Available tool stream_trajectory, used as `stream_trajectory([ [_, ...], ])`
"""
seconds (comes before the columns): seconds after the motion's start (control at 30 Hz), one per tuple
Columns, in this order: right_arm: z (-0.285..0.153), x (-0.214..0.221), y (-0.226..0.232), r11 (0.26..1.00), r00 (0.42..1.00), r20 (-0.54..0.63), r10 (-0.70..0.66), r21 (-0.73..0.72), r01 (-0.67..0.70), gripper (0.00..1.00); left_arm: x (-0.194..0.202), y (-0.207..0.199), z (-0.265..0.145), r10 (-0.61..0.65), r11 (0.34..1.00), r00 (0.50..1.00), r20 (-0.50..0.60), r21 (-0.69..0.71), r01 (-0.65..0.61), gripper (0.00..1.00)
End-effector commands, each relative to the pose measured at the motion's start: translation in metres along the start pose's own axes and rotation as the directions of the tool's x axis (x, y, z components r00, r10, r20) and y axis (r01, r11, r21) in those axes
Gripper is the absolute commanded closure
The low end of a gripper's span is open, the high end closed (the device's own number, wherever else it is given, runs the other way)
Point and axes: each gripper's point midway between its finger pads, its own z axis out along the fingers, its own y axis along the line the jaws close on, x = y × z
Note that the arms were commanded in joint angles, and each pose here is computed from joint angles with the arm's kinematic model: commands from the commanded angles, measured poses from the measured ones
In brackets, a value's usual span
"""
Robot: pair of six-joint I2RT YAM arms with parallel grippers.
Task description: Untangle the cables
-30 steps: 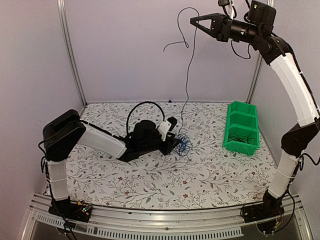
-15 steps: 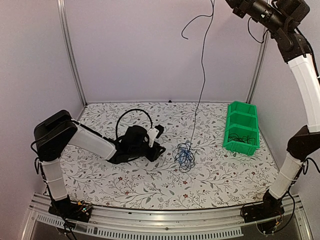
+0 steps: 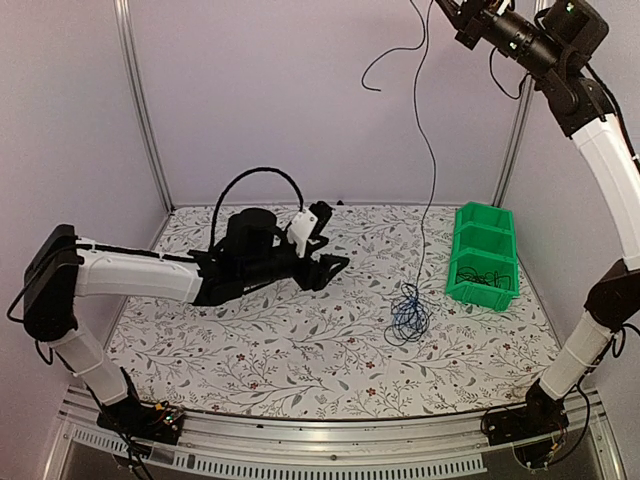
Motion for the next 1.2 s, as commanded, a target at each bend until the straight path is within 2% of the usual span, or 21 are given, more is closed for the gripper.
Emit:
stream_trajectory([
  [0.0, -0.002, 0.024, -0.007, 0.999, 0.998, -0.07, 0.001, 0.045, 0.003, 1.0, -0.057, -0.04, 0.018, 0.109, 0.981, 0.985, 0.134, 0.147, -0.128, 0.28],
  [0.07, -0.001, 0.036, -0.009, 0.998, 0.995, -0.096, 0.008, 0.056, -0.003, 1.0, -0.065, -0.056, 0.031, 0.154, 0.961, 0.973, 0.17, 0.202, -0.188, 0.29],
  [0.17, 0.003, 0.051, -0.012, 0.998, 0.993, -0.121, 0.012, 0.065, -0.004, 1.0, -0.072, -0.082, 0.051, 0.291, 0.899, 0.923, 0.25, 0.258, -0.353, 0.28],
  [0.23, 0.006, 0.057, -0.012, 0.998, 0.992, -0.123, 0.011, 0.06, -0.004, 1.0, -0.068, -0.09, 0.071, 0.27, 0.893, 0.927, 0.262, 0.292, -0.343, 0.28],
  [0.3, 0.008, 0.062, -0.011, 0.999, 0.992, -0.125, 0.014, 0.047, -0.009, 1.0, -0.07, -0.099, 0.086, 0.192, 0.901, 0.942, 0.275, 0.332, -0.28, 0.28],
  [0.37, 0.01, 0.063, -0.009, 0.999, 0.992, -0.122, 0.026, 0.037, -0.022, 1.0, -0.067, -0.093, 0.104, 0.084, 0.936, 0.964, 0.254, 0.311, -0.163, 0.36],
  [0.43, 0.012, 0.065, -0.009, 0.999, 0.992, -0.122, 0.04, 0.03, -0.037, 1.0, -0.058, -0.083, 0.116, -0.008, 0.959, 0.974, 0.226, 0.277, -0.056, 0.52],
  [0.53, 0.012, 0.066, -0.01, 0.998, 0.991, -0.124, 0.05, 0.036, -0.046, 1.0, -0.056, -0.066, 0.11, -0.078, 0.968, 0.973, 0.217, 0.25, 0.022, 0.72],
  [0.63, 0.01, 0.071, -0.009, 0.998, 0.988, -0.14, 0.057, 0.043, -0.051, 1.0, -0.065, -0.048, 0.097, -0.115, 0.973, 0.963, 0.244, 0.224, 0.059, 0.81],
  [0.77, 0.004, 0.085, -0.005, 0.997, 0.981, -0.18, 0.077, 0.044, -0.07, 1.0, -0.087, -0.037, 0.085, -0.119, 0.975, 0.951, 0.286, 0.213, 0.058, 1.0],
  [0.83, 0.0, 0.108, -0.002, 0.995, 0.966, -0.239, 0.097, 0.047, -0.088, 0.99, -0.109, -0.032, 0.076, -0.125, 0.979, 0.937, 0.328, 0.197, 0.062, 1.0],
  [0.87, -0.006, 0.129, 0.0, 0.992, 0.949, -0.29, 0.125, 0.055, -0.114, 0.9, -0.124, -0.03, 0.069, -0.134, 0.979, 0.926, 0.352, 0.194, 0.068, 1.0],
  [0.93, -0.023, 0.181, 0.01, 0.975, 0.892, -0.397, 0.218, 0.056, -0.214, 0.64, -0.145, -0.027, 0.057, -0.161, 0.976, 0.91, 0.383, 0.201, 0.088, 1.0],
  [1.03, -0.065, 0.266, 0.047, 0.93, 0.76, -0.56, 0.329, 0.054, -0.363, 0.35, -0.166, -0.02, 0.045, -0.191, 0.974, 0.897, 0.398, 0.19, 0.123, 1.0],
  [1.1, -0.086, 0.293, 0.067, 0.91, 0.713, -0.603, 0.357, 0.054, -0.411, 0.26, -0.176, -0.015, 0.04, -0.206, 0.973, 0.898, 0.39, 0.181, 0.145, 1.0],
  [1.17, -0.102, 0.307, 0.085, 0.882, 0.671, -0.626, 0.398, 0.059, -0.468, 0.23, -0.187, -0.01, 0.037, -0.217, 0.972, 0.899, 0.381, 0.173, 0.161, 1.0],
])
